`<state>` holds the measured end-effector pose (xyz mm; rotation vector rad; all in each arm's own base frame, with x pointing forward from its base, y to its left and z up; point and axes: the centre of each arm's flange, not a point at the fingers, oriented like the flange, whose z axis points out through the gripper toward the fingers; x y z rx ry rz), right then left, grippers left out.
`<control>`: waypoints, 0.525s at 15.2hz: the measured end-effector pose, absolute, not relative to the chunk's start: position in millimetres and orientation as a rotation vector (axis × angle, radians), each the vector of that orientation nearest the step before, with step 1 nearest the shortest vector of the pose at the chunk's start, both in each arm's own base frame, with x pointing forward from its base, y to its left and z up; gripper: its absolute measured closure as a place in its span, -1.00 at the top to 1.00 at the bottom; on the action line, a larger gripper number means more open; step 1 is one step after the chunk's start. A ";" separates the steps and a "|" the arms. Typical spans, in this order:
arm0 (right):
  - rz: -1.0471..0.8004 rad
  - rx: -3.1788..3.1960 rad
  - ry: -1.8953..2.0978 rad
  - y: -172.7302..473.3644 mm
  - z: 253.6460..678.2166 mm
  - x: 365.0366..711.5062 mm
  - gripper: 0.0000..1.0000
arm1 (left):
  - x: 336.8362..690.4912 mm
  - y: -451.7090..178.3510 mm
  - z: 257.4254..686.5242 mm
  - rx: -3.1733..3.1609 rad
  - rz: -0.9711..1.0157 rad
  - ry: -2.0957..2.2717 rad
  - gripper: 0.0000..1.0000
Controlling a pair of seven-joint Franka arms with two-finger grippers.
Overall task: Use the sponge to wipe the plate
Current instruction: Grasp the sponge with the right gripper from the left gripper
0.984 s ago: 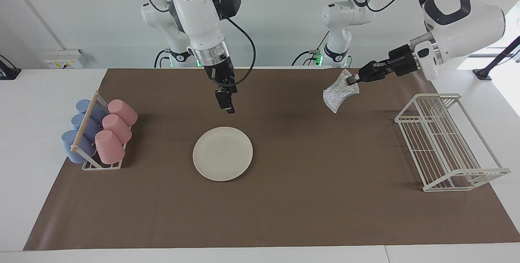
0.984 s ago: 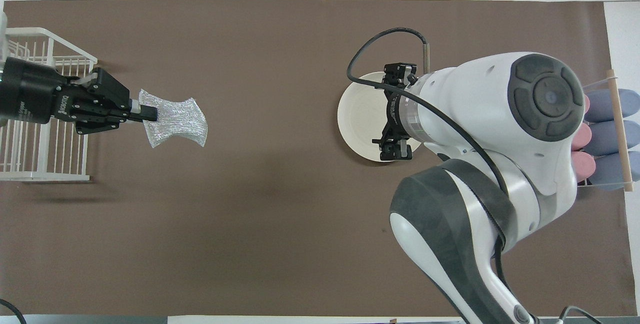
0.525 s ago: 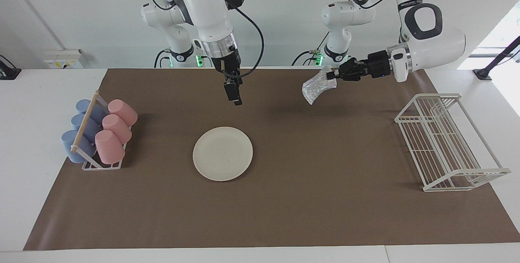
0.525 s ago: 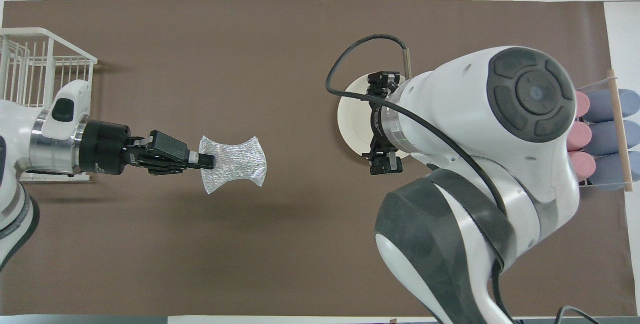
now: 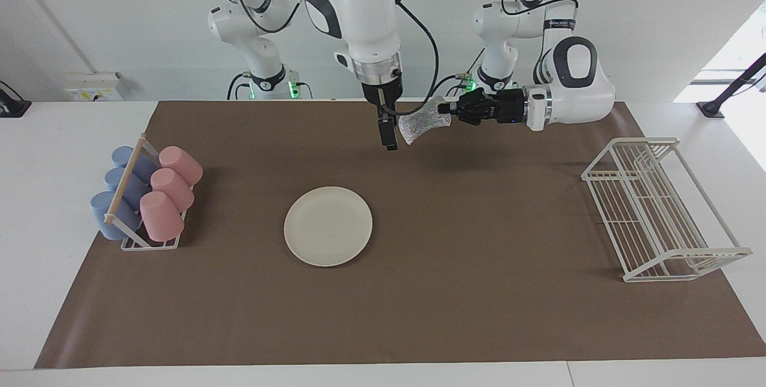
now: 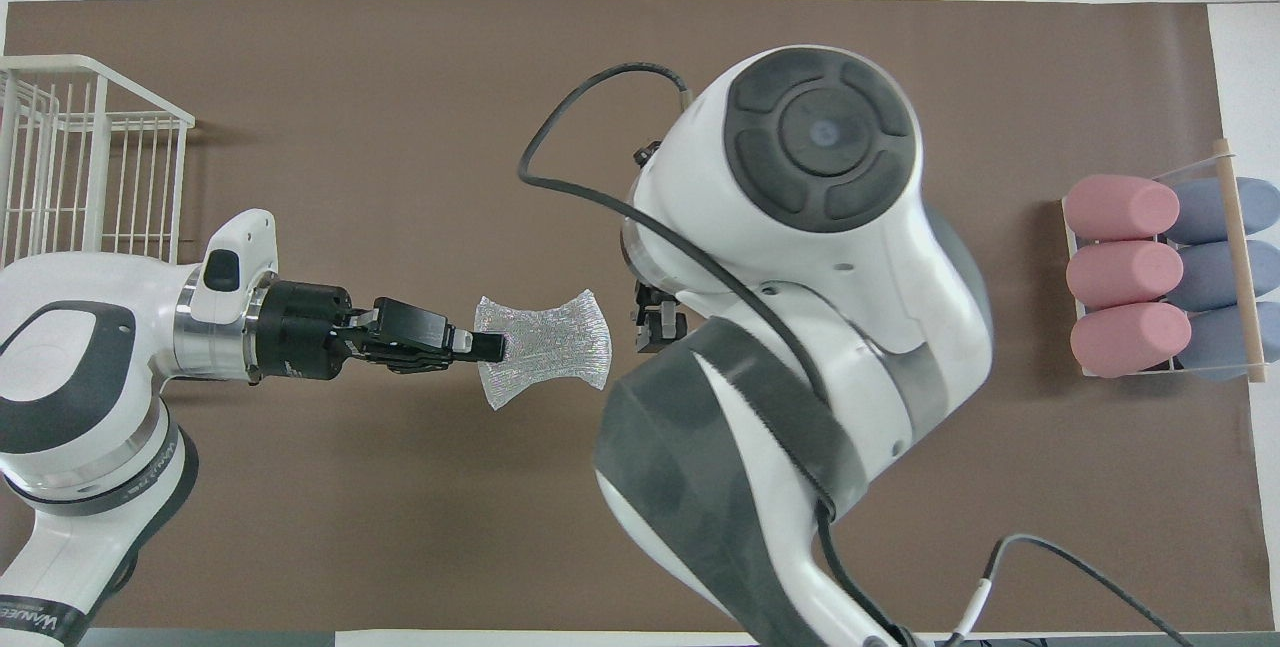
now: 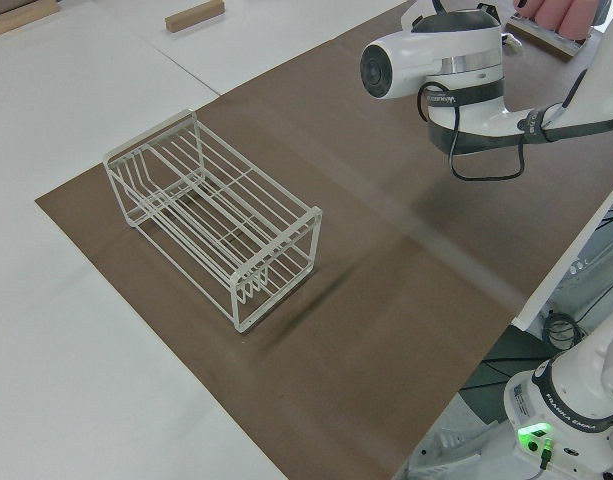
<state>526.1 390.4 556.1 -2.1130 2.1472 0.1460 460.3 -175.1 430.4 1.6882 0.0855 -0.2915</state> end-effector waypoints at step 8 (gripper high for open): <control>0.151 -2.211 2.112 416.3 547.0 493.1 1.00 | 453.8 -192.8 432.6 1.661 -0.263 0.106 -0.94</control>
